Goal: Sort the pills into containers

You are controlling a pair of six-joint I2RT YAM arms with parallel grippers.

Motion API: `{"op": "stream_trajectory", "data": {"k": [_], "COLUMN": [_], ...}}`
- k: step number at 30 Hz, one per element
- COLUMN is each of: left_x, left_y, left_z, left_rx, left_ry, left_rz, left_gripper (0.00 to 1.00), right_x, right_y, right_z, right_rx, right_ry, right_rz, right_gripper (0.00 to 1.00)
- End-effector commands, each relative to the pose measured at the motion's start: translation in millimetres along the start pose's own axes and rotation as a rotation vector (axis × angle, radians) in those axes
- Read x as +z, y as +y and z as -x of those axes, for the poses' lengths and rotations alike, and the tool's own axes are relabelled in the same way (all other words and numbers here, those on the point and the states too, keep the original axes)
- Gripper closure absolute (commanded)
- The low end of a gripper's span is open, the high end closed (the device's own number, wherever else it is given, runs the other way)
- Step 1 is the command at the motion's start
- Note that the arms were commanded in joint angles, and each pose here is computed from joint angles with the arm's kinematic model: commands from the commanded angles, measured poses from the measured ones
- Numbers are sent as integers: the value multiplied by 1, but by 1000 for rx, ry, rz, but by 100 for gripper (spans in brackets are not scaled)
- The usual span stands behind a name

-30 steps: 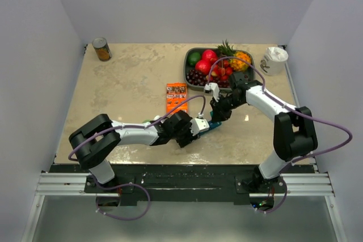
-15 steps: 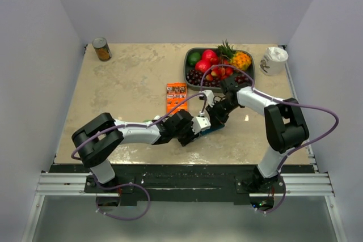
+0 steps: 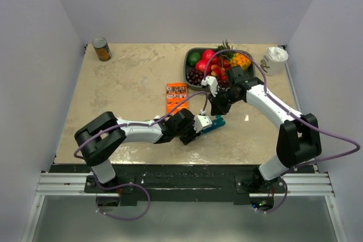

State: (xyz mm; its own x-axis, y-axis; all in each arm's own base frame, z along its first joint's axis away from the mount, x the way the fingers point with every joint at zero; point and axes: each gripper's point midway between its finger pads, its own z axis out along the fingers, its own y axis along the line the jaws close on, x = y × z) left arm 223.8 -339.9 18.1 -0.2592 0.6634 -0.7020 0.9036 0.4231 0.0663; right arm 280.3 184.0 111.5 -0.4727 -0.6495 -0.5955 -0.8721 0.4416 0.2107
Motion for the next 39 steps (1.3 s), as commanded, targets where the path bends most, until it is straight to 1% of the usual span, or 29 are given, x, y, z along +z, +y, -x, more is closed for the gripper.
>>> {"op": "stream_trajectory", "data": {"k": [1,2,3,6,9,12,15,20,23,25,26,29,30,32,34,36,39], "left_x": [5,4,4,5,6,8,10,10,11,11,11,12,13,13,14,14,16], "left_y": [4,4,5,5,4,4,4,8,10,10,10,10,10,9,10,9,9], "left_z": [-21,-22,-21,-22,-23,-23,-26,-26,-25,-23,-23,-24,-24,-24,-26,-26,-27], "left_rx": [-24,-24,-24,-26,-26,-30,-31,-38,-43,-46,-47,-49,-51,-54,-57,-59,-63], "left_ry": [80,82,82,85,90,91,100,107,105,102,102,106,106,107,113,113,116], "left_rz": [31,32,34,35,33,29,29,34,36,35,36,34,34,33,33,28,28], "left_gripper": [60,60,60,60,60,60,60,60,60,60,60,60,60,60,60,60,60], "right_x": [20,25,38,53,57,54,39,-2,-12,-10,-8,12,26,39,52,53,49], "right_y": [-14,-17,-20,-34,-38,-34,-28,-22,-21,-22,-24,-36,-39,-49,-51,-53,-55], "right_z": [-29,-38,-58,-87,-93,-79,-53,-14,-4,-7,-10,-35,-56,-83,-105,-106,-92], "right_rx": [55,70,113,162,173,157,120,53,35,40,45,89,123,150,174,177,173], "right_ry": [84,113,173,278,315,264,176,58,30,36,43,113,174,272,346,350,305], "right_rz": [-37,-44,-40,-83,-89,-57,-35,-66,-82,-92,-97,-118,-109,-134,-122,-126,-128], "right_gripper": [96,96,96,96,96,96,96,95,95,95,95,95,95,95,96,95,95]}}
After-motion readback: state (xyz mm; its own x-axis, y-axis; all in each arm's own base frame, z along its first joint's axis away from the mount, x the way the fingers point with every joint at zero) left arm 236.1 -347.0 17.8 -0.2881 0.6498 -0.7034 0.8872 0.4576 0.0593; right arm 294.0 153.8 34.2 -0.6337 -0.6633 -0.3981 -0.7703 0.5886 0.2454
